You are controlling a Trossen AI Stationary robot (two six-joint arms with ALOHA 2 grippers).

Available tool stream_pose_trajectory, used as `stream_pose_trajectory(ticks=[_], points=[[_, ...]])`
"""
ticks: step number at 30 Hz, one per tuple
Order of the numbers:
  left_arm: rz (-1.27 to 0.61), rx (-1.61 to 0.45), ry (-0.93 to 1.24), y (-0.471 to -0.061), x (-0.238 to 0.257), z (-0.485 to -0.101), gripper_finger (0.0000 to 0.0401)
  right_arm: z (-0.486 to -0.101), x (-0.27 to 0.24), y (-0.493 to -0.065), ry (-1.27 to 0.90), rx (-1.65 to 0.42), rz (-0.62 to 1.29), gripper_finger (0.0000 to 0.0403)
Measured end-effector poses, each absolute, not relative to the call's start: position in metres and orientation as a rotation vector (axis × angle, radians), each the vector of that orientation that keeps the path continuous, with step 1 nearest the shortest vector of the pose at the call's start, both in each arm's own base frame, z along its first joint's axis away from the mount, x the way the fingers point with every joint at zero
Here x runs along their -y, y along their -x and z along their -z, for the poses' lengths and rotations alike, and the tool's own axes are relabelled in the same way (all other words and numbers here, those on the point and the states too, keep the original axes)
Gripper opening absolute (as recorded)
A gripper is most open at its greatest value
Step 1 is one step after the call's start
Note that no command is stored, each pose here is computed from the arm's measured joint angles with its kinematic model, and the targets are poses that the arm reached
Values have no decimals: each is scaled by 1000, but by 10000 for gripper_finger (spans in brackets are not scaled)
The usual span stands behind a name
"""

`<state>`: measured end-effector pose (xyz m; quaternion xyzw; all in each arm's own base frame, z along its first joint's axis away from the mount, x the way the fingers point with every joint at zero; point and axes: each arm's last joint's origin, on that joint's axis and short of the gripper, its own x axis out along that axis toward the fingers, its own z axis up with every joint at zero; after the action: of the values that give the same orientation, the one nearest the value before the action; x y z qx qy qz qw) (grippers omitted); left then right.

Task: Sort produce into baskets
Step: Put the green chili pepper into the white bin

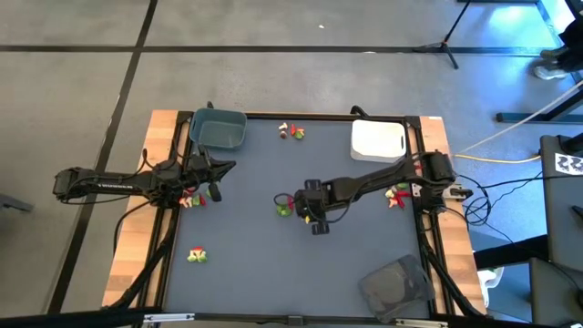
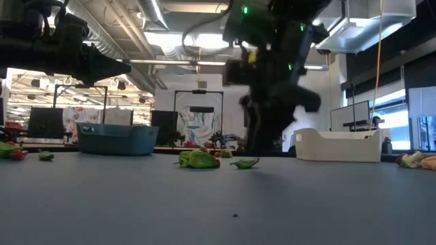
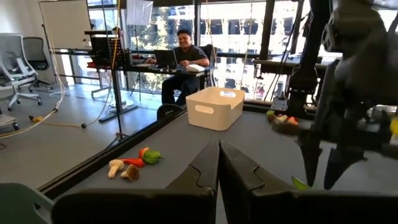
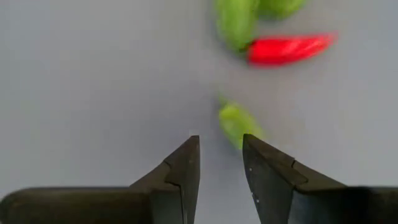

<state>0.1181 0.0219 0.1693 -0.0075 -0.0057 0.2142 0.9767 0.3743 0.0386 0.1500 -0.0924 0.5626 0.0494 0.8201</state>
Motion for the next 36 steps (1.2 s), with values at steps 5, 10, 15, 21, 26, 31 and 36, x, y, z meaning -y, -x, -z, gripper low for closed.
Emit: stream_pose_trajectory(ticks=[5, 10, 15, 21, 26, 31, 36], points=[[-432, 10, 36, -118, -22, -169, 5, -139, -34, -379, 239, -1185, -85, 122], [-432, 16, 25, -118, -22, -169, 5, -138, -31, -382, 248, -1173, -61, 122], [-433, 15, 24, -118, -22, -169, 5, -149, -31, -375, 215, -1185, -25, 122], [-433, 2, 24, -118, -22, -168, 5, -172, -30, -365, 140, -1182, 16, 157], [-434, -30, 48, -118, -22, -165, 5, -181, -29, -363, 113, -1163, 57, 204], [-435, -51, 64, -118, -22, -162, 5, -175, -17, -372, 161, -1106, 177, 211], [-435, -56, 68, -118, -22, -162, 5, -173, 17, -380, 85, -1044, 290, 191]])
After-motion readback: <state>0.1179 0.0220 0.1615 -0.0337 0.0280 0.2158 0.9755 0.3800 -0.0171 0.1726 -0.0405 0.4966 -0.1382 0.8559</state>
